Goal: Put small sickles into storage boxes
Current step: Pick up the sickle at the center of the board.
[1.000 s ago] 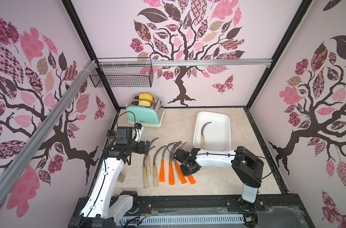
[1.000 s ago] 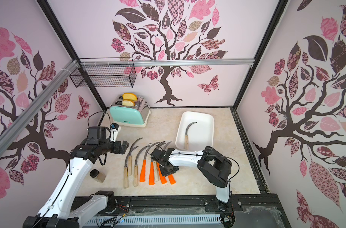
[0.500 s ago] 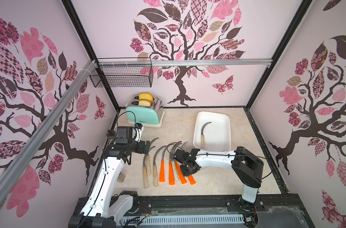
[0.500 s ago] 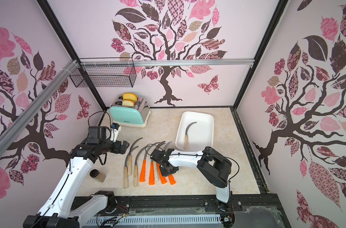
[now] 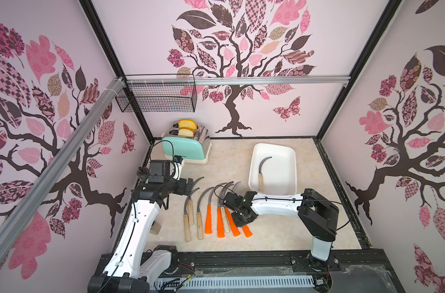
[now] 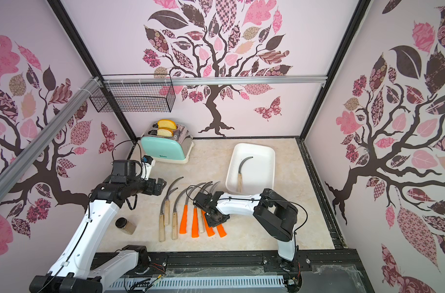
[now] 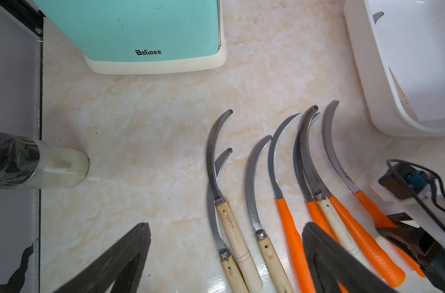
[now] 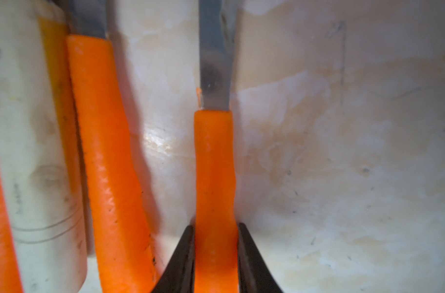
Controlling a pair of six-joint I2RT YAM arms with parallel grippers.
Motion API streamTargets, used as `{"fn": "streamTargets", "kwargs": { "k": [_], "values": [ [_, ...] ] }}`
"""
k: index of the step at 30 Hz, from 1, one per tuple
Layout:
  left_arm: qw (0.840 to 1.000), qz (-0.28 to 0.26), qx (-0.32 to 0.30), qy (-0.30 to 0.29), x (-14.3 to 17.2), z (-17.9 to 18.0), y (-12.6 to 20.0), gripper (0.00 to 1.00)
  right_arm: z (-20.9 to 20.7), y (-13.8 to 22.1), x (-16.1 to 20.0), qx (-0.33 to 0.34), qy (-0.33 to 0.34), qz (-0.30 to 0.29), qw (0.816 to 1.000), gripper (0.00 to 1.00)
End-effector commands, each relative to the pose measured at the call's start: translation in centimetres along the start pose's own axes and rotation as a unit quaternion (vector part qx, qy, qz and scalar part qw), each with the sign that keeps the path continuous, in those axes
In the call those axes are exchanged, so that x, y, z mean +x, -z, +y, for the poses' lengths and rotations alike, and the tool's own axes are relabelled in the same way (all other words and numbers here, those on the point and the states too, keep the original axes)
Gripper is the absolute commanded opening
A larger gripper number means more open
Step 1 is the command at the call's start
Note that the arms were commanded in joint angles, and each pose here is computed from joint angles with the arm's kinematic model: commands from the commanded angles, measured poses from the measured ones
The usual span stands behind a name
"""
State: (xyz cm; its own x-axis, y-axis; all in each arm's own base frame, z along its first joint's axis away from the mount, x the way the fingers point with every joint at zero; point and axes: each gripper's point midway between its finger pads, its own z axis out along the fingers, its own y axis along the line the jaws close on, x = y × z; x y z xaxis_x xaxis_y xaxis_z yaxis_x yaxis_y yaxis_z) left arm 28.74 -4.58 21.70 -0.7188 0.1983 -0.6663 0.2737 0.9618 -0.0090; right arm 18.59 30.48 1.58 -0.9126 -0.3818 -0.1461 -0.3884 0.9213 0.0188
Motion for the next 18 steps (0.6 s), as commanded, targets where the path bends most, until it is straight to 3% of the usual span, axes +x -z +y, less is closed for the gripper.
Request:
{"fn": "streamTargets", "kwargs": {
  "k": [1,18],
  "values": [
    [1.000,-0.009,0.005,-0.003,-0.6,-0.3,0.4,0.98,-0.4,0.9,-0.3,0.015,0.006,-0.007,1.000,0.14],
    [1.000,-0.024,-0.003,-0.009,-1.7,0.0,1.2,0.98,-0.3,2.6,-0.8,0.009,0.016,-0.014,1.000,0.12]
  ]
}}
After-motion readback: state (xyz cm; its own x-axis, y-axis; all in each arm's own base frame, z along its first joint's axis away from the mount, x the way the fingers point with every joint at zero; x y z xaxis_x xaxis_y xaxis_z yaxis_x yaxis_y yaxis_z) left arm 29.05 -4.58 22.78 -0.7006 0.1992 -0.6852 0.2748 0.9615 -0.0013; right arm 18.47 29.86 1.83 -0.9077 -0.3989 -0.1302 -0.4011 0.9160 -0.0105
